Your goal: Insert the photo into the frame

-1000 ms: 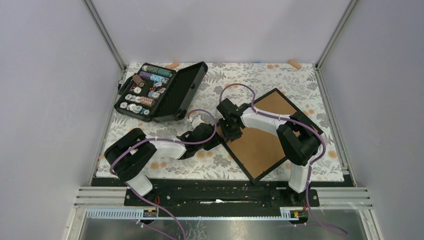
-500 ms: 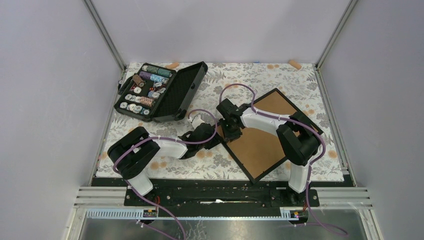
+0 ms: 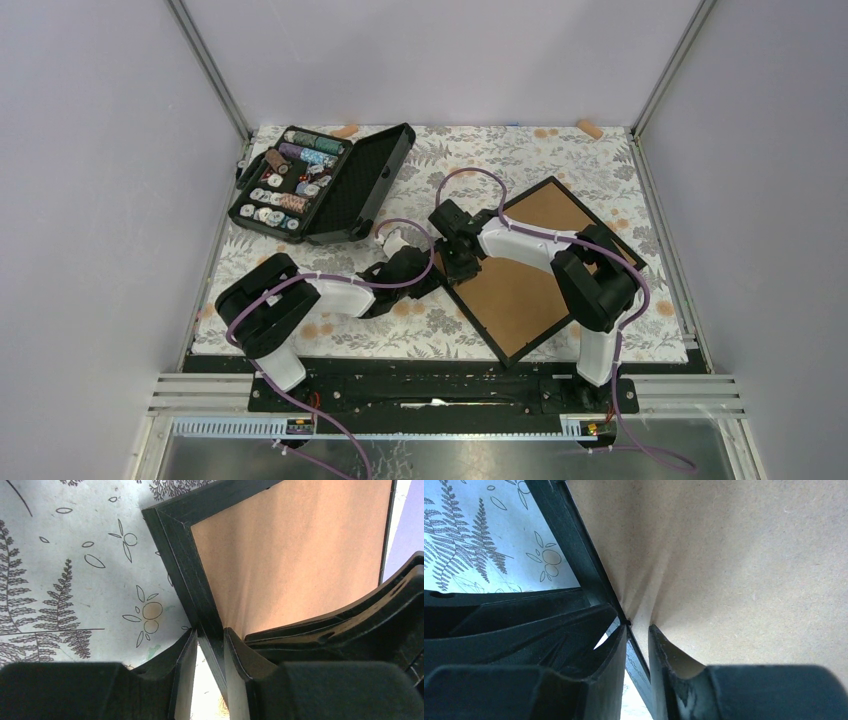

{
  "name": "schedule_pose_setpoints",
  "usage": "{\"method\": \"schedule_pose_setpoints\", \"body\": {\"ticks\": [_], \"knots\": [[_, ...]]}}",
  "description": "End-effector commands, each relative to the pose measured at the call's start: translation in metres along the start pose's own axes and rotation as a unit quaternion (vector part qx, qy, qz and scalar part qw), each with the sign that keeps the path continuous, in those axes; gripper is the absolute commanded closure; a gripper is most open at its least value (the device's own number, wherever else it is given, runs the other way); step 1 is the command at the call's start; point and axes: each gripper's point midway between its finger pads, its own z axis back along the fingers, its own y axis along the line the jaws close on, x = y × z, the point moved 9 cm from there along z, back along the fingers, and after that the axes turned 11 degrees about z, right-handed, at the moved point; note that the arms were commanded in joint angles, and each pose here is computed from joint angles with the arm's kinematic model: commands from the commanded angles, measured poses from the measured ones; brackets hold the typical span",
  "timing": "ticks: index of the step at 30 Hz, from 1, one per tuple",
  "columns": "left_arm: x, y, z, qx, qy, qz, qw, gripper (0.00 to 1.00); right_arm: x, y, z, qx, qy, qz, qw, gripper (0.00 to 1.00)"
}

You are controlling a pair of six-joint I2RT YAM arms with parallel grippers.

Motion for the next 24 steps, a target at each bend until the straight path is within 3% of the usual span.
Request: {"method": "schedule_pose_setpoints", "body": {"ticks": [1,5,24], "knots": [[-0.007,0.07,-0.001,0.159,0.003,-0.038,0.986,0.7,-0.029,-0.005,-0.035,-0.059,0.065,-0.003,0.996,0.73],[-0.009,0.075,-0.003,0.175,0.005,-0.03,0.984,0.72,-0.031,-0.007,-0.036,-0.066,0.066,-0.012,0.996,0.8],[-0.006,0.083,0.004,0.189,-0.007,-0.032,0.981,0.73,-0.03,-0.011,-0.032,-0.011,0.072,-0.044,0.996,0.87]]}}
